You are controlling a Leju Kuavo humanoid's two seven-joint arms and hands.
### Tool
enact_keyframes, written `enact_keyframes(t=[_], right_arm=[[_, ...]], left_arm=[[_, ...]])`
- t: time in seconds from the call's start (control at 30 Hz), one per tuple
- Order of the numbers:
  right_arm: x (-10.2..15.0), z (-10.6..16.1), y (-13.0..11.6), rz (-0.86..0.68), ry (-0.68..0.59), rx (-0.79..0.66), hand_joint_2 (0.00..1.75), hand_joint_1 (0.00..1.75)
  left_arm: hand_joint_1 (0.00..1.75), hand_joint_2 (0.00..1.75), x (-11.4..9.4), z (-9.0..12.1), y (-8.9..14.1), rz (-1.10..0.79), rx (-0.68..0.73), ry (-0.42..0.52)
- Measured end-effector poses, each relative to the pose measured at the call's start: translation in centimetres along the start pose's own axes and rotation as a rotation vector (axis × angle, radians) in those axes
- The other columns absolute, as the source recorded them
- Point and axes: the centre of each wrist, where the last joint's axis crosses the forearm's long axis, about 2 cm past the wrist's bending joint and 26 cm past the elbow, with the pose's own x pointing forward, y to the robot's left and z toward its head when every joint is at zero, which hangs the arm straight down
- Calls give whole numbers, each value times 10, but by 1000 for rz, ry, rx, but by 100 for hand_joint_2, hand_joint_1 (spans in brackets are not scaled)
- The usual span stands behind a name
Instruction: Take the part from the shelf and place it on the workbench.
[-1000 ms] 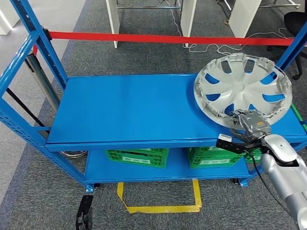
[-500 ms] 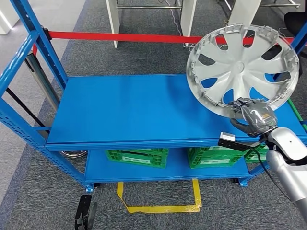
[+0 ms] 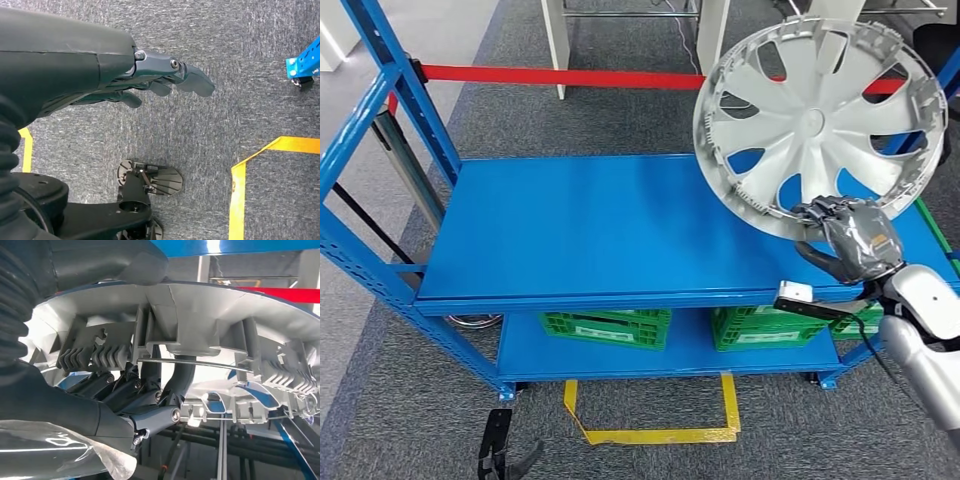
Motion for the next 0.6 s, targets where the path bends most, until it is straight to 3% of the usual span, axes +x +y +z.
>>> enact_keyframes(t=[0.23, 0.43, 0.6], right_arm=[[7, 2, -1, -22, -27, -27, 175, 175], [22, -21, -9, -62, -82, -77, 175, 175], [34, -28, -8, -89, -104, -87, 175, 175]], left_arm=[[0, 175, 2, -1, -1, 15, 3, 2], [0, 175, 29, -20, 28, 68, 7, 14], [0, 175, 34, -24, 38, 75, 36, 10]])
